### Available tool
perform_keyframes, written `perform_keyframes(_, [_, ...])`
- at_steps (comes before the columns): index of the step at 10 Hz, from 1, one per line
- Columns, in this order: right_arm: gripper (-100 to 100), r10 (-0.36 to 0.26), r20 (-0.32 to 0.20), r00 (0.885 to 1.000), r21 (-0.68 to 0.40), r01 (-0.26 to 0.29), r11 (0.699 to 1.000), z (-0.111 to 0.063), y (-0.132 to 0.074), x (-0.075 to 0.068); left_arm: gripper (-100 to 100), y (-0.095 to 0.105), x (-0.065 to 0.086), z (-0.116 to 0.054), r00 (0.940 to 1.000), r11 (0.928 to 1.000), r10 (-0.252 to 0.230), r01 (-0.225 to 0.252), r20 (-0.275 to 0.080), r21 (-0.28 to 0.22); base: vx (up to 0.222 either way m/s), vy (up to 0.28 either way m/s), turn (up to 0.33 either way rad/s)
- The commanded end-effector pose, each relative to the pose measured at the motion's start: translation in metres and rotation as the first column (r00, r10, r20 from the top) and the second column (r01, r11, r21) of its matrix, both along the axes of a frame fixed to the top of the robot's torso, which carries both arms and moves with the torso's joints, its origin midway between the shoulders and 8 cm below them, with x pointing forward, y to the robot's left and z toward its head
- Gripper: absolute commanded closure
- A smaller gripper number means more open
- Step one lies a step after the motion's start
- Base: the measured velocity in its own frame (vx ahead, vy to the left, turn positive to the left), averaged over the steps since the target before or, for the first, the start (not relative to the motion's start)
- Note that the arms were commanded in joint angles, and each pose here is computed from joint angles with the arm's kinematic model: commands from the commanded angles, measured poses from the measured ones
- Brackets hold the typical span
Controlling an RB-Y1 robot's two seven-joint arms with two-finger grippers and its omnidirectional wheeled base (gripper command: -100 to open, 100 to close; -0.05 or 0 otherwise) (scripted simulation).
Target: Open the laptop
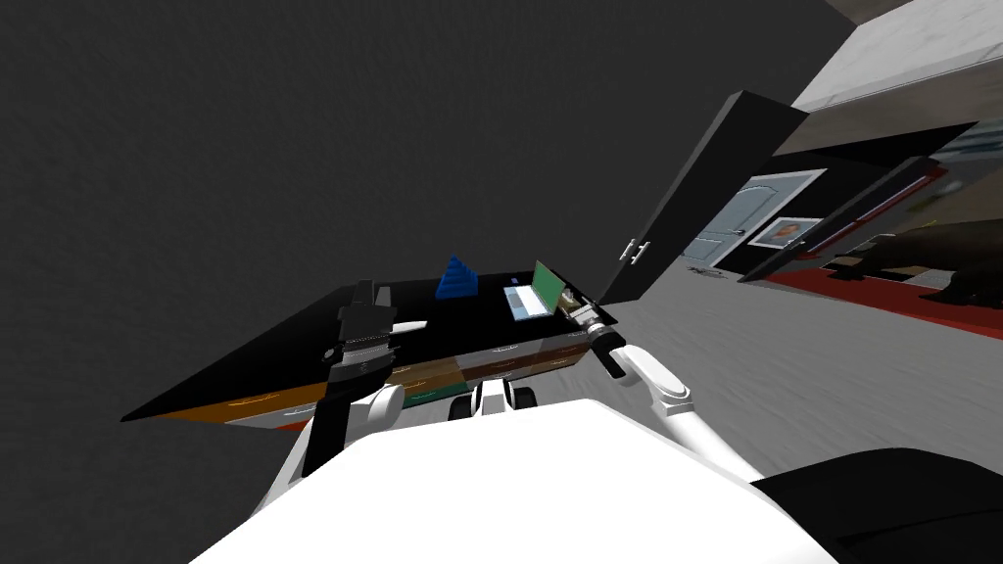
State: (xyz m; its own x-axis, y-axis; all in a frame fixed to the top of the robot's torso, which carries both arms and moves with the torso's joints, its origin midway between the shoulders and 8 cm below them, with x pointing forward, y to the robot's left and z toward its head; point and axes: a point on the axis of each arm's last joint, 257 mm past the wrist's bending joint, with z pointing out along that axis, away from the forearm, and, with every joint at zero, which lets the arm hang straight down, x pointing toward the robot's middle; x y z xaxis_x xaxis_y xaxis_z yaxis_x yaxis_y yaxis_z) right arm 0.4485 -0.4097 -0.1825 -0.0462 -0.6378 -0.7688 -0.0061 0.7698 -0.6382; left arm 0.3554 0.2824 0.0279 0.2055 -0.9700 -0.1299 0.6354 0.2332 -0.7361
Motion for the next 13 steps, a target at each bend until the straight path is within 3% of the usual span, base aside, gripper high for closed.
perform_keyframes(1, [-100, 0.008, 0.004, 1.0, -0.147, -0.008, 0.989, 0.008, -0.008, 0.011, 0, 0.0, 0.0, 0.0, 1.0, 1.0, 0.0, 0.0, 0.0, 0.0, 0.088, -0.085, 0.229])
perform_keyframes(4, [-100, 0.013, 0.006, 1.0, -0.273, -0.011, 0.962, 0.018, -0.016, 0.018, 0, 0.0, 0.0, 0.0, 1.0, 1.0, 0.0, 0.0, 0.0, 0.0, 0.072, -0.063, 0.164])
perform_keyframes(6, [-100, 0.012, 0.007, 1.0, -0.251, -0.01, 0.968, 0.016, -0.014, 0.017, 0, 0.0, 0.0, 0.0, 1.0, 1.0, 0.0, 0.0, 0.0, 0.0, 0.017, -0.017, 0.012])
perform_keyframes(7, [100, 0.012, 0.007, 1.0, -0.25, -0.01, 0.968, 0.016, -0.014, 0.017, 0, 0.0, 0.0, 0.0, 1.0, 1.0, 0.0, 0.0, 0.0, 0.0, 0.007, -0.006, -0.006])
perform_keyframes(8, [100, 0.005, 0.005, 1.0, -0.327, -0.003, 0.945, 0.014, -0.012, 0.015, 0, 0.0, 0.0, 0.0, 1.0, 1.0, 0.0, 0.0, 0.0, 0.0, 0.015, 0.023, 0.007])
perform_keyframes(13, [100, -0.004, -0.002, 1.0, -0.503, 0.003, 0.864, 0.006, -0.001, 0.006, 0, 0.0, 0.0, 0.0, 1.0, 1.0, 0.0, 0.0, 0.0, 0.0, 0.007, 0.063, 0.028])
